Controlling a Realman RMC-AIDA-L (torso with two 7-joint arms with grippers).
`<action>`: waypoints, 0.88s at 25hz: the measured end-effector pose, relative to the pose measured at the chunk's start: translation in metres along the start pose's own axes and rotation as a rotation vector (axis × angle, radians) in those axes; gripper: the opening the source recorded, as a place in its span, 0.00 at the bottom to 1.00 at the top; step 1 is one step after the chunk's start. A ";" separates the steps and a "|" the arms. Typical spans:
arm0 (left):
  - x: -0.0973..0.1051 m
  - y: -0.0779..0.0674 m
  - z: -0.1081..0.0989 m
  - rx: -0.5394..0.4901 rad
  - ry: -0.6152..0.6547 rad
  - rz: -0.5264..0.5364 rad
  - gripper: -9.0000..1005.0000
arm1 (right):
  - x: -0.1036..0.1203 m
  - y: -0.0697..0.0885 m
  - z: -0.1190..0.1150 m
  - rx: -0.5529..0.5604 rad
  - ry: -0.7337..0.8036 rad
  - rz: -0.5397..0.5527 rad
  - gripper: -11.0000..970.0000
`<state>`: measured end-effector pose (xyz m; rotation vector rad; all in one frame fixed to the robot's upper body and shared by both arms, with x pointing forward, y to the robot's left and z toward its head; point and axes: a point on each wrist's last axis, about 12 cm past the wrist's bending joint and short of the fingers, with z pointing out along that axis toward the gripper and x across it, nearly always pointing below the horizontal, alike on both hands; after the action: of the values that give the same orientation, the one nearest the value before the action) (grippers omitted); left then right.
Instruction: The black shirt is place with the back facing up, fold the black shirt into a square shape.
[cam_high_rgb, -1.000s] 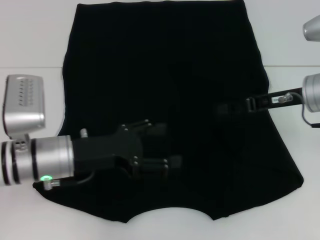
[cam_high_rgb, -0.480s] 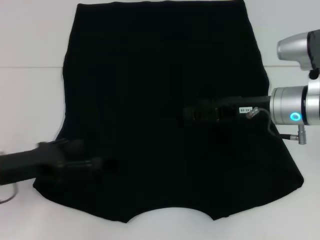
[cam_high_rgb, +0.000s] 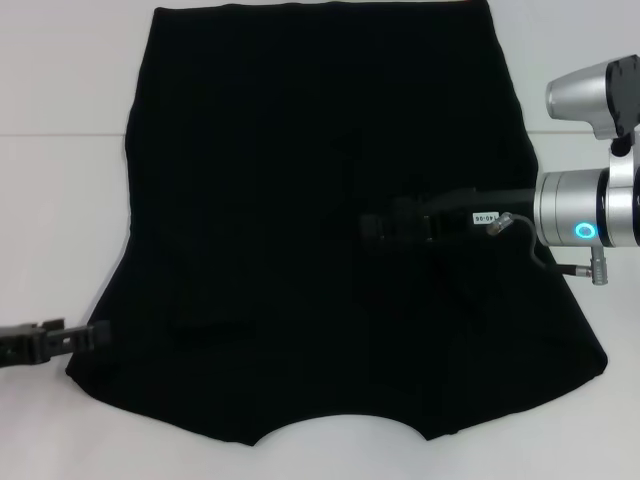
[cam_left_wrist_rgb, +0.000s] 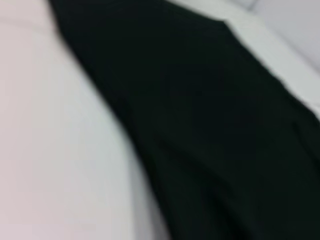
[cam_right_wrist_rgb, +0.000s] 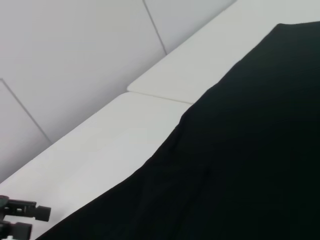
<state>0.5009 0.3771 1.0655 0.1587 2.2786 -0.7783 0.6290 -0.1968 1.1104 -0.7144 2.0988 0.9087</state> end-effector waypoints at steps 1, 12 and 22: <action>0.001 0.001 0.000 -0.009 0.010 -0.011 0.89 | -0.001 0.000 0.000 -0.001 0.000 -0.003 0.79; 0.006 -0.002 0.004 0.005 0.085 -0.046 0.89 | -0.007 -0.002 -0.001 0.008 -0.006 -0.019 0.79; 0.004 -0.003 0.004 0.010 0.110 -0.028 0.68 | -0.010 -0.002 -0.003 0.009 -0.008 -0.028 0.79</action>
<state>0.4995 0.3716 1.0621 0.1790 2.3853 -0.8139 0.6351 -0.1979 1.1189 -0.7329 2.0790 0.8852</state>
